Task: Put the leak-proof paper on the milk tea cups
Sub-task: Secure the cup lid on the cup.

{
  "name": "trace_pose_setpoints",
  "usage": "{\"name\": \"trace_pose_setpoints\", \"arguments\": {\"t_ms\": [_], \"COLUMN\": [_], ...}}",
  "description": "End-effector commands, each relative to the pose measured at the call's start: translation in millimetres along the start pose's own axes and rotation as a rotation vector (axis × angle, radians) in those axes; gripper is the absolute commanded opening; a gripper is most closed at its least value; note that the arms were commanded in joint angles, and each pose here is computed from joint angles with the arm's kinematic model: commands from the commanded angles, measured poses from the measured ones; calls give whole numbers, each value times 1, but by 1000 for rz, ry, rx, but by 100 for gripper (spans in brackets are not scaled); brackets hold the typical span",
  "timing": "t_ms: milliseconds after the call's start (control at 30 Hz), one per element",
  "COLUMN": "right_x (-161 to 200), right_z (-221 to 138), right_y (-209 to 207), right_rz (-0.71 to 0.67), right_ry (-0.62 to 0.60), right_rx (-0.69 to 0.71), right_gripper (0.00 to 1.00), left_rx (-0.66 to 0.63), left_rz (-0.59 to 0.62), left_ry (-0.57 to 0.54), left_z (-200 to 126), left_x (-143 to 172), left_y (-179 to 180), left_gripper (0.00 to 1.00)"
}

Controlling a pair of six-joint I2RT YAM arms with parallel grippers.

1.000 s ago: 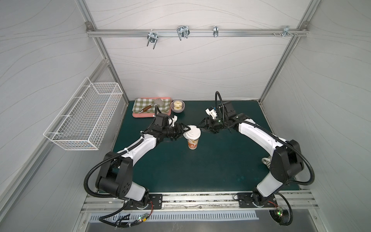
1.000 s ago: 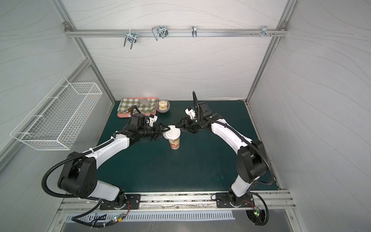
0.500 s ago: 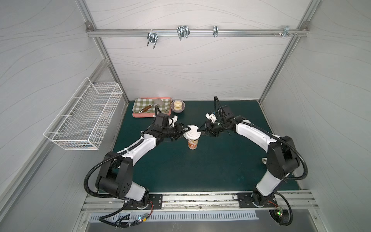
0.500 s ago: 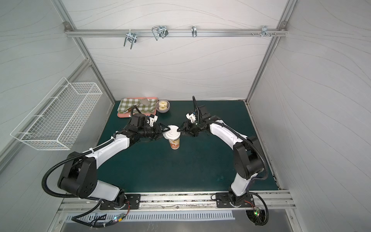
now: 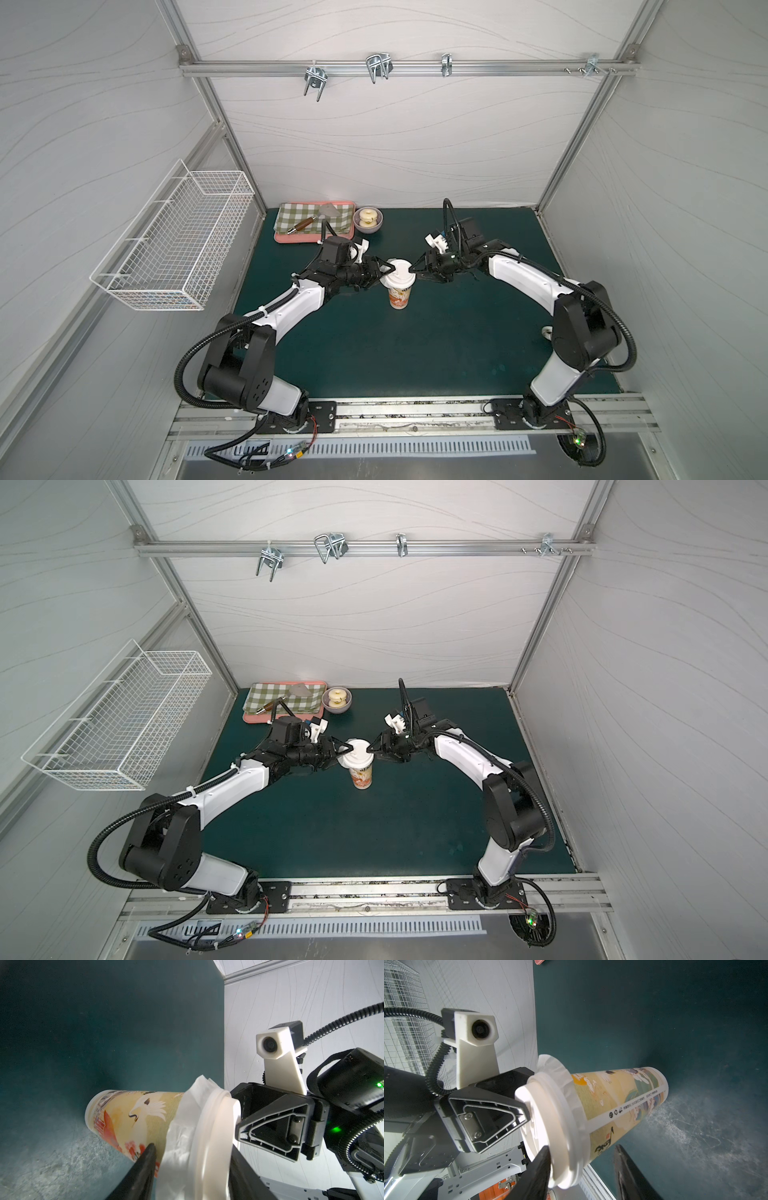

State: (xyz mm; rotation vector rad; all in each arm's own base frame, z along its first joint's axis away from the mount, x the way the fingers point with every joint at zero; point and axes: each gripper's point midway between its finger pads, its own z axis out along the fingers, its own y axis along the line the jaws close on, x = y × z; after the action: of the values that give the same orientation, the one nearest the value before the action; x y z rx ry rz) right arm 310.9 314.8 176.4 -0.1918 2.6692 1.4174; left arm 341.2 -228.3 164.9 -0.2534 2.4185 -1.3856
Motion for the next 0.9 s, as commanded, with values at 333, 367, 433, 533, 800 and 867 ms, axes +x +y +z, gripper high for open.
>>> {"name": "trace_pose_setpoints", "arguments": {"t_ms": [333,367,433,533,800,867], "right_x": [7,7,7,7,6,6], "right_z": [7,6,7,7,8,9], "right_y": [-30,-30,-30,-30,-28,-27], "right_rz": [55,54,52,51,45,42], "right_ry": [28,26,26,28,29,31], "right_rx": [86,86,89,90,90,87], "right_gripper": [50,50,50,49,50,50], "left_rx": [-98,-88,-65,-30,43,50], "left_rz": [-104,-97,-81,-56,-16,-16], "left_ry": [12,11,7,3,-20,-23], "left_z": [-3,-4,-7,-13,-26,-26], "left_x": [11,10,7,2,-8,-10], "left_y": [37,32,21,3,-32,-33], "left_gripper": [52,53,55,60,72,72]}}
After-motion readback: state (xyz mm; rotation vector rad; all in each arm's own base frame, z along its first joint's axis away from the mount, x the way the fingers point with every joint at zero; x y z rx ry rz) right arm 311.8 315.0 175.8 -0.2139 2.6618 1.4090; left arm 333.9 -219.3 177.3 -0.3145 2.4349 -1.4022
